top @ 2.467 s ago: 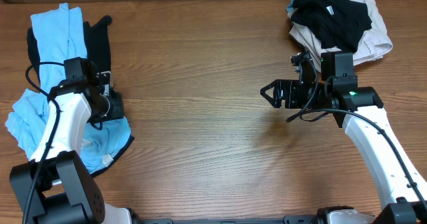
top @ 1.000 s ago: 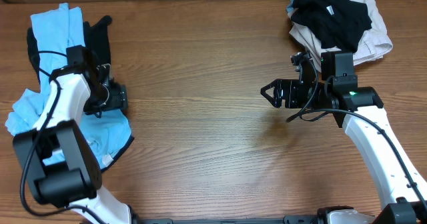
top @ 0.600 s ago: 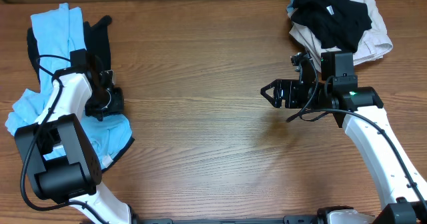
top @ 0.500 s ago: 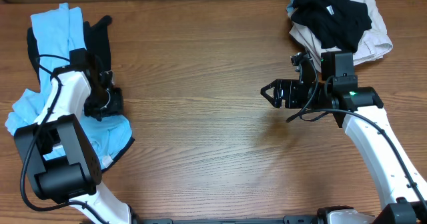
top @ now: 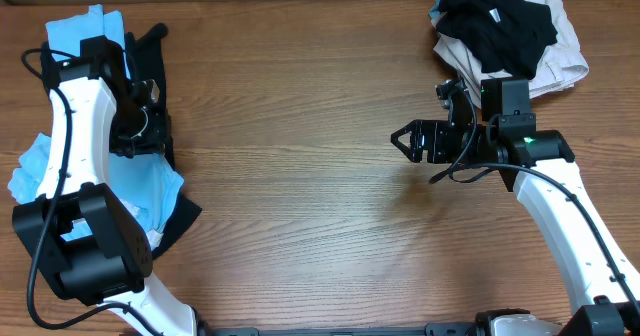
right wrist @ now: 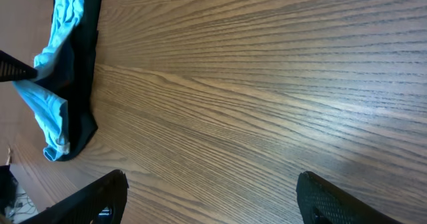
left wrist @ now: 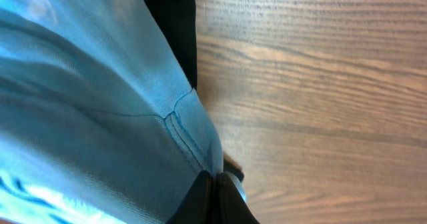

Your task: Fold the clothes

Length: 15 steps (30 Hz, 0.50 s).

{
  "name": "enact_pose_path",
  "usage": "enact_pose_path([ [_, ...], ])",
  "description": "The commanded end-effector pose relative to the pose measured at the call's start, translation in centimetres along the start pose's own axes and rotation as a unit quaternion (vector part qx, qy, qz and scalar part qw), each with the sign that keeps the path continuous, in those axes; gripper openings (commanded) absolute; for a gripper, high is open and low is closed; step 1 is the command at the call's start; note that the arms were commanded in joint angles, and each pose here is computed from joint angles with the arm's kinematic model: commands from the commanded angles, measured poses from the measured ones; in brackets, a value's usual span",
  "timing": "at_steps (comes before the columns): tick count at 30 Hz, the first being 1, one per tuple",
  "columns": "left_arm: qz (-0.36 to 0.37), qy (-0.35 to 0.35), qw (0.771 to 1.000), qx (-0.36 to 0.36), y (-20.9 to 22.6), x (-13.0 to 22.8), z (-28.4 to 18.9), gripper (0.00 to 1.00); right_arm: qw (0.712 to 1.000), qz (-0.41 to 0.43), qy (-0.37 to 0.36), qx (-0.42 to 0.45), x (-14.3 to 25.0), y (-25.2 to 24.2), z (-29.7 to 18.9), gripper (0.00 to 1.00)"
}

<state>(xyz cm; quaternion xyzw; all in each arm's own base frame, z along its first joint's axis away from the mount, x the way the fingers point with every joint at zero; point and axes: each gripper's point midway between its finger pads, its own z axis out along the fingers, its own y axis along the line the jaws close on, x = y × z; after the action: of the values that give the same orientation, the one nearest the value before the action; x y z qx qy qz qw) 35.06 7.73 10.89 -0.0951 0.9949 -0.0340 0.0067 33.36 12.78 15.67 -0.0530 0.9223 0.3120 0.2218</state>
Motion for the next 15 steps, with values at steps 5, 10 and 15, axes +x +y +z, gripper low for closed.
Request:
enact_pose_path([
  [5,0.041,-0.035,0.998,0.033,-1.4,-1.2,-5.7,0.04,1.000,-0.002,-0.008,-0.003,-0.6,0.3,-0.3,0.84],
  [10,0.085,-0.112,0.985,0.100,-5.1,-2.4,-13.1,0.04,1.000,-0.005,-0.011,-0.004,-0.7,0.5,-0.5,0.72],
  [15,0.157,-0.214,0.952,0.151,-10.8,-2.6,-20.8,0.04,0.998,-0.024,-0.047,-0.026,-2.3,2.9,-2.8,0.70],
])
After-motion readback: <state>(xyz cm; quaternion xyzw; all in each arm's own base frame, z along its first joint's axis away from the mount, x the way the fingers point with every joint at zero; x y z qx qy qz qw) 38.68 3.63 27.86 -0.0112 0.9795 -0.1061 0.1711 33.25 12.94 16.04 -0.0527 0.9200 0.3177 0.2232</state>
